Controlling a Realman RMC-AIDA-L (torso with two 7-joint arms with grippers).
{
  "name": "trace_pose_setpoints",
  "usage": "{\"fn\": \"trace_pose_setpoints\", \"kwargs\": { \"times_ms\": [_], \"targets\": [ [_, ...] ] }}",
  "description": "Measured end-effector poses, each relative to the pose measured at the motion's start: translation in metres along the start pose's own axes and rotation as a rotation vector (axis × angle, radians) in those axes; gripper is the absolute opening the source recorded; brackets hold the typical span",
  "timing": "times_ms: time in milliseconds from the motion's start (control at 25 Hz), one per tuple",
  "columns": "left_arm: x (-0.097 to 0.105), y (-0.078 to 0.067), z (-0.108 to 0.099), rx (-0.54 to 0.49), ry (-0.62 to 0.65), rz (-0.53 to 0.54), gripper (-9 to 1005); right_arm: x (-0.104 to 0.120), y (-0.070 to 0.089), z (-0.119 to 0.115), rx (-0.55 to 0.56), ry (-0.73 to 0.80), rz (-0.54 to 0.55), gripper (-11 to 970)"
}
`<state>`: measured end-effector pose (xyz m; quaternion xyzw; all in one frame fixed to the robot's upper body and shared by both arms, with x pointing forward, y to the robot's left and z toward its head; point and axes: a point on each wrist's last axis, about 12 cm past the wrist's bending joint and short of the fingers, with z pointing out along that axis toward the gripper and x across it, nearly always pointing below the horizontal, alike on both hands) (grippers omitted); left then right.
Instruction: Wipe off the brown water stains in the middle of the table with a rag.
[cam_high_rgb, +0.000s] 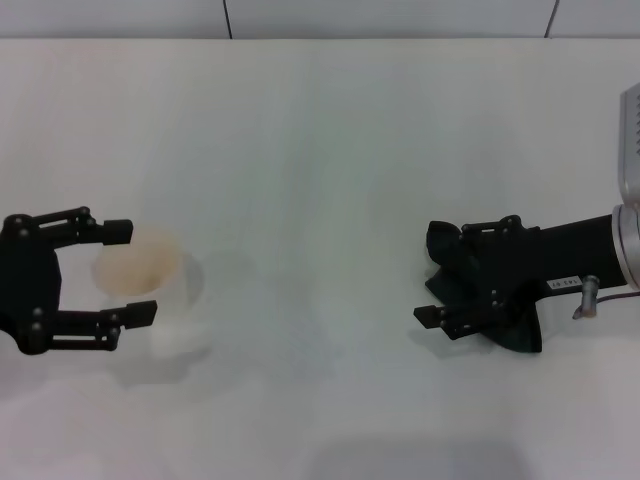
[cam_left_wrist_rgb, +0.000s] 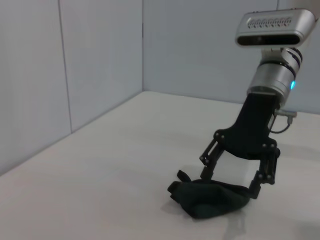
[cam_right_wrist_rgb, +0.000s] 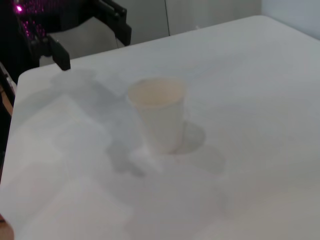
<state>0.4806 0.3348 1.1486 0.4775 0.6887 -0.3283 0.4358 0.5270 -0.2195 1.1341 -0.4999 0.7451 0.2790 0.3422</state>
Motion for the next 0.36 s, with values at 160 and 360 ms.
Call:
{"fn": "trace_pose_setpoints", "kwargs": {
  "times_ms": [160, 360],
  "targets": [
    [0.0016, -0.0003, 0.0035, 0.021, 0.031, -0.009, 880, -0.0012, -0.0002, 0.0004, -0.002, 0.0, -0.002, 843],
    [0.002, 0.0002, 0.0055, 0.034, 0.053, -0.014, 880, -0.0019, 0.0001, 0.0017, -0.006, 0.008, -0.005, 843]
  ]
}}
